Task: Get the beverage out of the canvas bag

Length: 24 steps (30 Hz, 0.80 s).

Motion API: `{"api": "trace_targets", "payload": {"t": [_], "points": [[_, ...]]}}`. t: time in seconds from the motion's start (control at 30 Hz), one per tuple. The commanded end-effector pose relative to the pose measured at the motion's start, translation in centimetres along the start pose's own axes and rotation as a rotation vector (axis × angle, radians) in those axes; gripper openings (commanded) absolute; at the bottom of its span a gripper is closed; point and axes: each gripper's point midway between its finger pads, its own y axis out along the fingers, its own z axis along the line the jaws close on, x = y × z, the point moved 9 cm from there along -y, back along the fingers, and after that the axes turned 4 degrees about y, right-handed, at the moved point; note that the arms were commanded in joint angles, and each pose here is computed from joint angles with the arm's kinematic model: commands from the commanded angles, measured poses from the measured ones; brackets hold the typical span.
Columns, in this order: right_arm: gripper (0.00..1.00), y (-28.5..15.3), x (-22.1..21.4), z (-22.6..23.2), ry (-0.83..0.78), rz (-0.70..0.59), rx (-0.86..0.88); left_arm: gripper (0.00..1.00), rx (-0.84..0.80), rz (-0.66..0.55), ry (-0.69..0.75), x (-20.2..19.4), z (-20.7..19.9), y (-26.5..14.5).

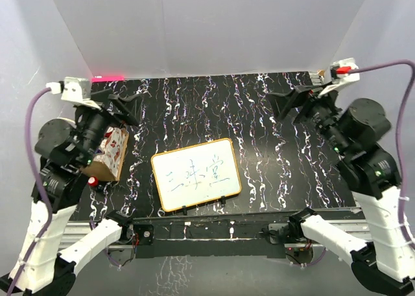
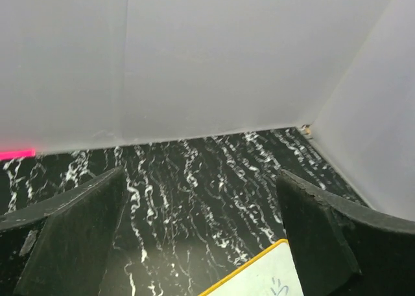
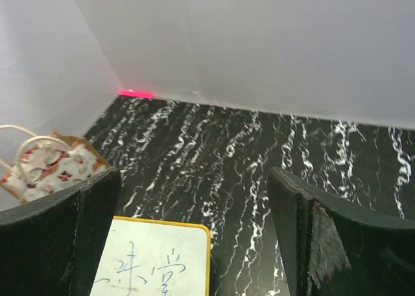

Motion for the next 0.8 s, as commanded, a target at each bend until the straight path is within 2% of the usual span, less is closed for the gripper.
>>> {"api": "trace_targets", "payload": {"t": [0.0,0.3,0.47,0.57,0.77], "points": [[0.98,3.2,-2.5,-2.1,0.03,0.024,-0.106,0.97,0.086,0.006,0.014,-2.3,1.0,2.2],[0.98,7.5,-12.2,-8.3,0.129,0.168,-0.249,0.97,0.187,0.119,0.071,-10.7,3.4,5.4],[0.98,8.4,-17.3,-10.9,0.171,0.262,-0.244,0.97,0.247,0.19,0.109,-14.7,4.8,6.4],[0.98,8.5,-19.5,-12.0,0.193,0.294,-0.231,0.97,0.295,0.214,0.133,-16.1,5.6,6.6],[0.98,8.2,-21.7,-12.9,0.213,0.279,-0.194,0.97,0.444,0.209,0.194,-17.0,7.4,6.6]]}}
